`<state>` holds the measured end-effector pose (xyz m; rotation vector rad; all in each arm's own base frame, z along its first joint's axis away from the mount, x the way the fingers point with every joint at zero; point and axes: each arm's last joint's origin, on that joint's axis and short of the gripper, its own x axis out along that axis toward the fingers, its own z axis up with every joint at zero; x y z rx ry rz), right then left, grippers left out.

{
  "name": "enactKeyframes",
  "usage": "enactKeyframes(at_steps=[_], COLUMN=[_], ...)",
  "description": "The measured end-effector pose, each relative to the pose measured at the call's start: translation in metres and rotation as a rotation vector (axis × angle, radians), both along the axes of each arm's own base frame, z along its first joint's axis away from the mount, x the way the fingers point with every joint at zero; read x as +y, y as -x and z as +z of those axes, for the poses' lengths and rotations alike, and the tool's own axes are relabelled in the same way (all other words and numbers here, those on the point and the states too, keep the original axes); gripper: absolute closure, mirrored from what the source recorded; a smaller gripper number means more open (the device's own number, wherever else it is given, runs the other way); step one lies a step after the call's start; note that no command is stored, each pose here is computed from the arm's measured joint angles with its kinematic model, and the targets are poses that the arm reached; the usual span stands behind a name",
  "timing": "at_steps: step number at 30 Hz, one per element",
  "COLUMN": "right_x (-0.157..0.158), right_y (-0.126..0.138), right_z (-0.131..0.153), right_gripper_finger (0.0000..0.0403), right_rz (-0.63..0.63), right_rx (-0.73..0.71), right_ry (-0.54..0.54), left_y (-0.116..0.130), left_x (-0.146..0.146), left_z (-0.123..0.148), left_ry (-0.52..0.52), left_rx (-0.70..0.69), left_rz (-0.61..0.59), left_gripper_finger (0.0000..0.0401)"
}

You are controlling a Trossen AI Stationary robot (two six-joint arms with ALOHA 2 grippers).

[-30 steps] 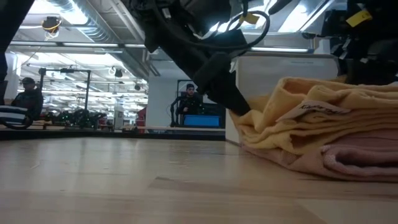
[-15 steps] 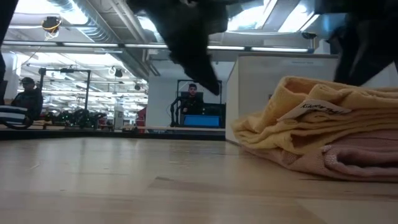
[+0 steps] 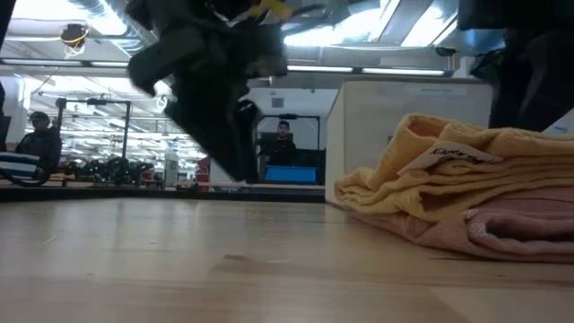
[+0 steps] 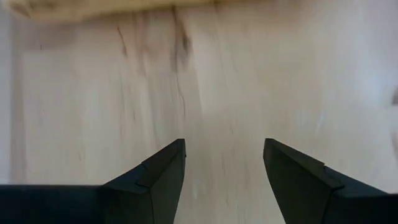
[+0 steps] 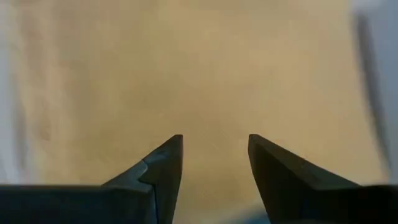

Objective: Fold towel
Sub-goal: Move the stacks of towel to the center

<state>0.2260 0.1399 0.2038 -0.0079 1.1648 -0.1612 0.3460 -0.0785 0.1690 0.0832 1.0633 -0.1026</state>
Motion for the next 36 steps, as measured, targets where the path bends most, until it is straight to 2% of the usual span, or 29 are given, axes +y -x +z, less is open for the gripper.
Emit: enactKeyframes(at_steps=[2,8,16,20,26,33,36], right_x=[0.001,-0.007,-0.010,-0.016,-0.032,-0.056,-0.063], right_y=[-0.006,-0.013,-0.047,-0.072,-0.112,-0.156,-0.171], right_z=[-0.011,-0.054,-0.081,-0.089,-0.093,-0.092,-0.088], right_gripper_finger=[0.0217,0.0217,0.0217,0.0217,0.0217,0.0217,0.0217], right_rz=[0.032,0.001,0.062,0.082,0.110,0.141,0.167], right_rx=[-0.053,-0.056,-0.143,-0.213,-0.283,-0.339,-0.347], right_ry=[-0.022,-0.092,-0.116,-0.120,-0.080,-0.005,0.005], left_y=[0.004,0.011,0.024,0.035,0.054,0.074,0.078], left_x=[0.000,0.002,-0.007,-0.012,-0.024,-0.040,-0.044], left_z=[-0.005,-0.009,0.004,0.018,0.037,0.047,0.051], left_ry=[0.000,-0.001,0.010,0.005,-0.076,-0.165,-0.159], left_rx=[0.021,0.097,0.127,0.128,0.101,0.084,0.071], left_rz=[0.007,0.044,0.056,0.084,0.129,0.168,0.171], left_gripper_finger=[0.0193,0.0193,0.0193,0.0193,0.0193,0.0193,0.0193])
